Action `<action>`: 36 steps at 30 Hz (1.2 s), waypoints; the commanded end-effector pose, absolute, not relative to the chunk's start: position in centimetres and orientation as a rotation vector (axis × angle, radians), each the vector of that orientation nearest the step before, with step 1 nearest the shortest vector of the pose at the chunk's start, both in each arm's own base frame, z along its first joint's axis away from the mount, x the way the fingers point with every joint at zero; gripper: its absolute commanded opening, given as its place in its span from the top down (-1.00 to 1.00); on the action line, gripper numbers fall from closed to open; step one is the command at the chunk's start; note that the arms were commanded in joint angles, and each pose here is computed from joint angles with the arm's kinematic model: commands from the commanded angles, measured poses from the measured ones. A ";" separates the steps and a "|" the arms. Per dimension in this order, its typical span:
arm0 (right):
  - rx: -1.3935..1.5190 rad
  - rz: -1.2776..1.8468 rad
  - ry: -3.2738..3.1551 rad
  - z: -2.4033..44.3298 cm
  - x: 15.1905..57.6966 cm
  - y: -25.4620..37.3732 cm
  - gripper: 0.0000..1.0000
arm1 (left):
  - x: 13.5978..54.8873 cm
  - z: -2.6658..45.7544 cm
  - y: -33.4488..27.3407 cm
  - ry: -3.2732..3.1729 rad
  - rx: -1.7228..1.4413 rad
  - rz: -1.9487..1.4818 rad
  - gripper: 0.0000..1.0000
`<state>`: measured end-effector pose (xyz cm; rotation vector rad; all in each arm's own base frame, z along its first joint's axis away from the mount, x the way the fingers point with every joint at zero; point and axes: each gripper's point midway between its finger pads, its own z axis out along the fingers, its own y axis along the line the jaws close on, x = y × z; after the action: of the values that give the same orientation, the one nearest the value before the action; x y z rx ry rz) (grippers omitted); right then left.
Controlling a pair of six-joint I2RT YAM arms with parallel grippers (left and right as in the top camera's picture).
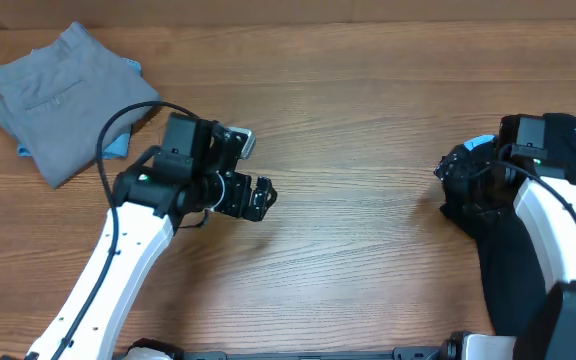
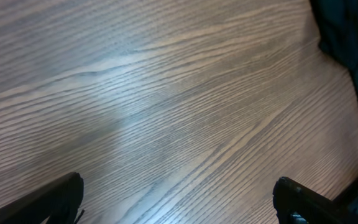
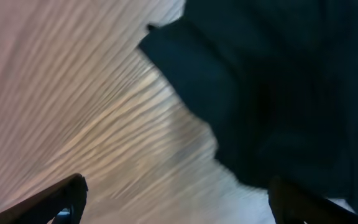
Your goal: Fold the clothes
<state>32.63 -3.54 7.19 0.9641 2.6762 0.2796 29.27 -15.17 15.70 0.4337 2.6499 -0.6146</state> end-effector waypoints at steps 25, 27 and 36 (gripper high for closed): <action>0.664 0.247 2.567 10.3 39.7 -5.1 -0.66 | 30.7 16.0 -14.6 2.619 0.449 -0.510 -1.00; 0.657 0.247 2.535 12.5 39.9 -5.2 -0.75 | 30.8 16.0 -14.6 2.618 0.448 -0.508 -1.00; 0.783 0.272 2.563 12.0 39.4 -5.1 -0.65 | 31.3 16.0 -14.3 2.607 0.440 -0.471 -1.00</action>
<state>39.67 -5.06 13.71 0.7018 2.5309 0.2550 30.43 -14.47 15.26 0.4197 2.6402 -0.5202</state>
